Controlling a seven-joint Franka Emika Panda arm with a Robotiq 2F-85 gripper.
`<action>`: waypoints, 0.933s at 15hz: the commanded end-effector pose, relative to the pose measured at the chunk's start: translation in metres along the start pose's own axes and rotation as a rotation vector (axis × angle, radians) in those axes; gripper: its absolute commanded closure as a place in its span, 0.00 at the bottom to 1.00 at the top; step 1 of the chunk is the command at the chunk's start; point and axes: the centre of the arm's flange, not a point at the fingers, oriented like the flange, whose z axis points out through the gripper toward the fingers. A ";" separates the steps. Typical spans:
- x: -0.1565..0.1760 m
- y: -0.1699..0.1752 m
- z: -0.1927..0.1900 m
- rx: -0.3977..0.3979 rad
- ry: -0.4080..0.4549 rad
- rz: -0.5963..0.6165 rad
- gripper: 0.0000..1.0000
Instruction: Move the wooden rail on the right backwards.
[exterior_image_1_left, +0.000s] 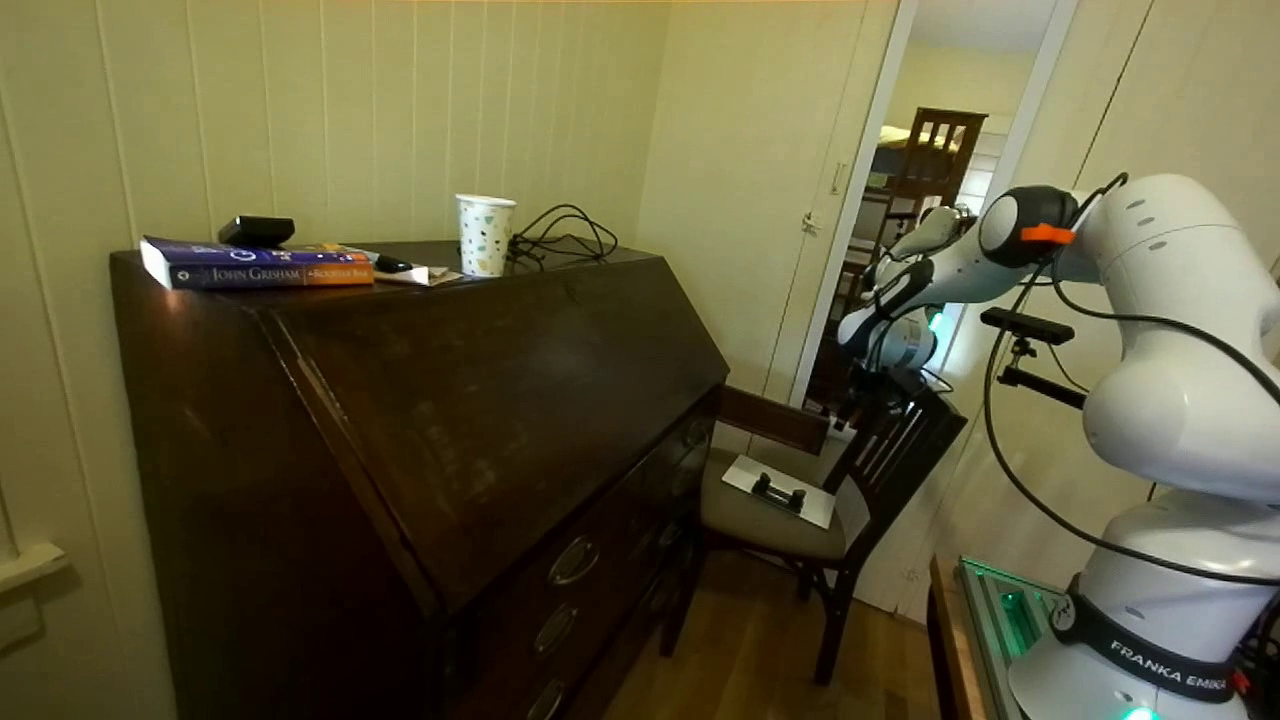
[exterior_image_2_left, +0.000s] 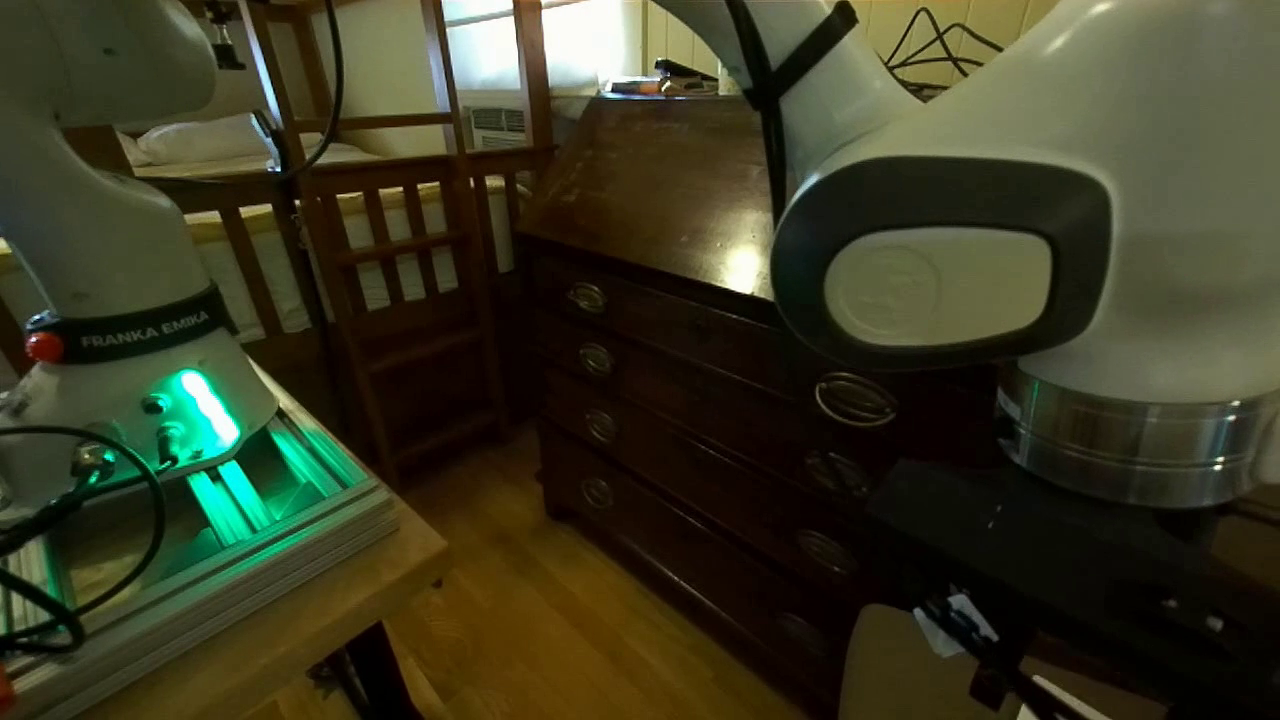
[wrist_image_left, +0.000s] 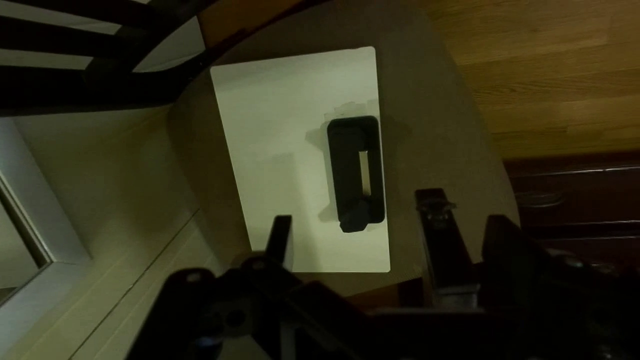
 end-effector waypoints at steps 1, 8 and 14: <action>-0.025 -0.020 -0.022 0.022 -0.009 -0.023 0.32; -0.059 -0.033 -0.045 0.036 -0.021 0.013 0.83; -0.045 -0.044 -0.036 0.041 -0.012 0.005 1.00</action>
